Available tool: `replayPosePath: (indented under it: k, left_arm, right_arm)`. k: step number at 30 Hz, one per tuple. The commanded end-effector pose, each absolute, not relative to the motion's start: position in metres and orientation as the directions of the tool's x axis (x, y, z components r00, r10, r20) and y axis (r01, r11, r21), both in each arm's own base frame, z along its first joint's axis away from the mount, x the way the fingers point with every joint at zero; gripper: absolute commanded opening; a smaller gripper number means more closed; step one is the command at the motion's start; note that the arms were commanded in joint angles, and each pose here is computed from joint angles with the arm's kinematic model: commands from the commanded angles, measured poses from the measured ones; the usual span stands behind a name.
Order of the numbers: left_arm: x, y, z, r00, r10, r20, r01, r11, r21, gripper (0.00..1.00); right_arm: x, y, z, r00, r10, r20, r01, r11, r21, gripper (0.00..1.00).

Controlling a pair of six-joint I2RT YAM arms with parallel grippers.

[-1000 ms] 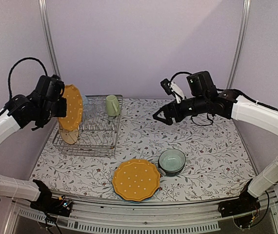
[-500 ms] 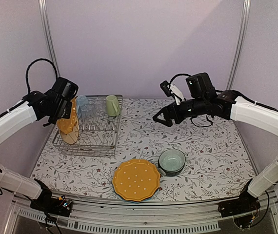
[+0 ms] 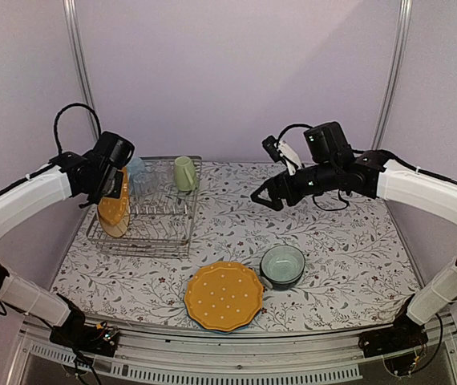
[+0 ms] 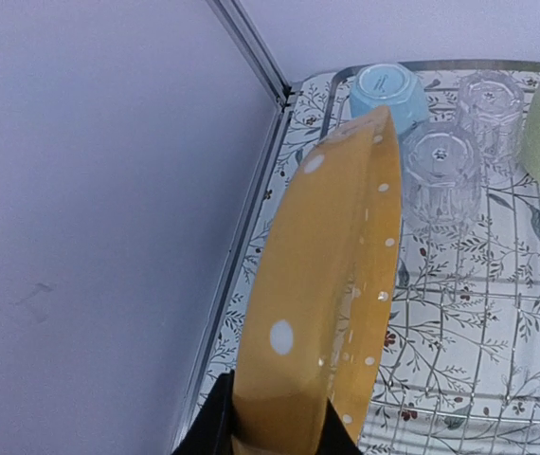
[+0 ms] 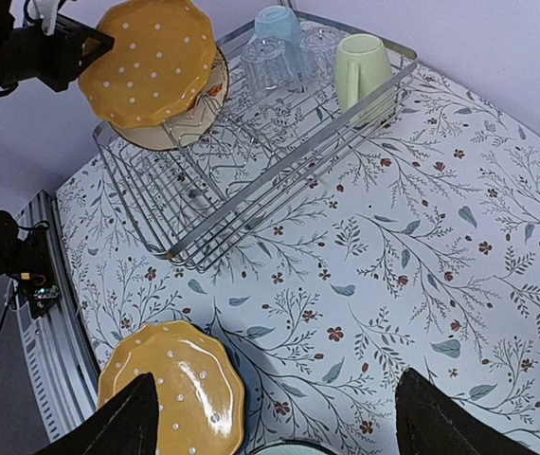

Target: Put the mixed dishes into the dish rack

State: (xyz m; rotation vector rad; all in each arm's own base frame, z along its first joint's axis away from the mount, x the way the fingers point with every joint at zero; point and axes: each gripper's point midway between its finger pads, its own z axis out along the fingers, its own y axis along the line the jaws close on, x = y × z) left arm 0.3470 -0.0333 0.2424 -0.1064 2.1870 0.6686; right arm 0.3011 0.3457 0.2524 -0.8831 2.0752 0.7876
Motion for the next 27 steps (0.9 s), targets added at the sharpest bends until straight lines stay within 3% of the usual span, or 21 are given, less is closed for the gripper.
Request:
replayPosePath:
  k: [1, 18, 27]
  left_arm:
    - [0.359, -0.033, 0.249, -0.596, 0.1, -0.797, -0.349, 0.861, 0.369, 0.0]
    - [0.353, -0.044, 0.185, -0.701, 0.083, -0.708, -0.268, 0.89, 0.369, 0.0]
    - [0.354, -0.046, 0.175, -0.736, 0.083, -0.672, -0.25, 0.889, 0.383, 0.19]
  right_arm:
    - [0.301, 0.346, 0.238, -0.512, -0.345, -0.787, -0.778, 0.575, 0.254, 0.85]
    - [0.298, 0.35, 0.224, -0.529, -0.383, -0.757, -0.786, 0.558, 0.267, 0.85]
    - [0.287, 0.357, 0.205, -0.536, -0.444, -0.718, -0.794, 0.553, 0.251, 0.85]
